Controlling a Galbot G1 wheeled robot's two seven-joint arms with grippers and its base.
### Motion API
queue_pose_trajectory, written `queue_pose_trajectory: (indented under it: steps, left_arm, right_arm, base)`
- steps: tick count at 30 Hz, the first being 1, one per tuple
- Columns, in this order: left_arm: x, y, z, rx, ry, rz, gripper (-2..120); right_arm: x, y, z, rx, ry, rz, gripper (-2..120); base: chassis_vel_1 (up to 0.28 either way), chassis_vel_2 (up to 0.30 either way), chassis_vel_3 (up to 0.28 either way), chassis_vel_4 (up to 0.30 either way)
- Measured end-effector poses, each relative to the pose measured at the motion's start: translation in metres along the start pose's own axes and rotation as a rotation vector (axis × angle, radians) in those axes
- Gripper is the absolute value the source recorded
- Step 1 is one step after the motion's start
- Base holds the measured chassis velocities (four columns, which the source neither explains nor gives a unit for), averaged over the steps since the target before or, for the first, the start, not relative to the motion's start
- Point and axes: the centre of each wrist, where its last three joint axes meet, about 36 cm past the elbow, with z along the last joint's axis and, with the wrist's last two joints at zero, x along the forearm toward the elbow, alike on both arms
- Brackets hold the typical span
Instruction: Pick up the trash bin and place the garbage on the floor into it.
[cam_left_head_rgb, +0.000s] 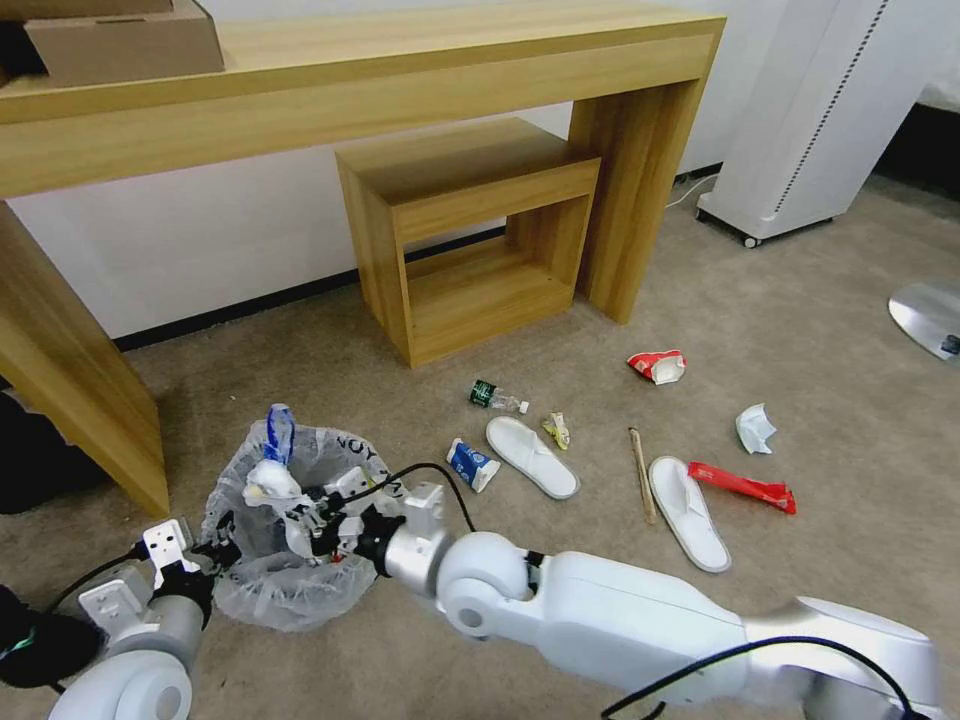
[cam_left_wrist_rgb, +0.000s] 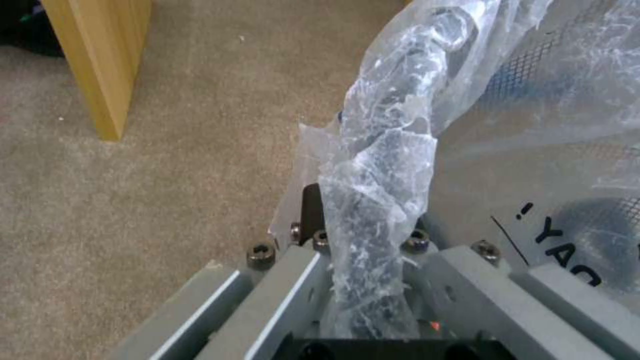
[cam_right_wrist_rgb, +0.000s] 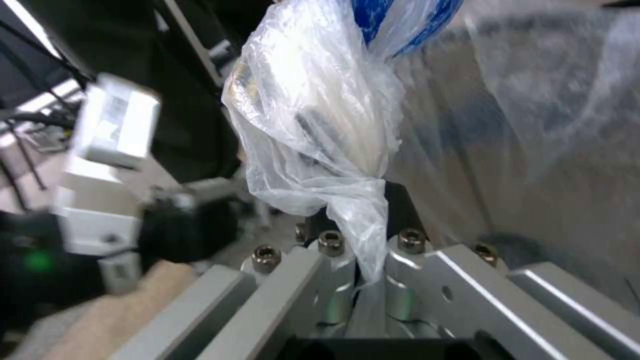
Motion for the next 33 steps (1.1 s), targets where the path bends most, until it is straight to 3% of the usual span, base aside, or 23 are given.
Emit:
queue_pose_trajectory:
  steps: [9,33]
  left_arm:
    - [-0.003,0.001,0.002,0.003,-0.005,0.000,1]
    - [-0.005,0.000,0.011,0.010,-0.002,0.006,1]
  right_arm:
    - [0.002,-0.006,0.009,0.019,0.048,0.080,3]
    - [0.000,-0.002,0.015,0.039,0.060,0.125,90]
  base:
    - [0.000,0.000,0.000,0.000]
    - [0.000,0.000,0.000,0.000]
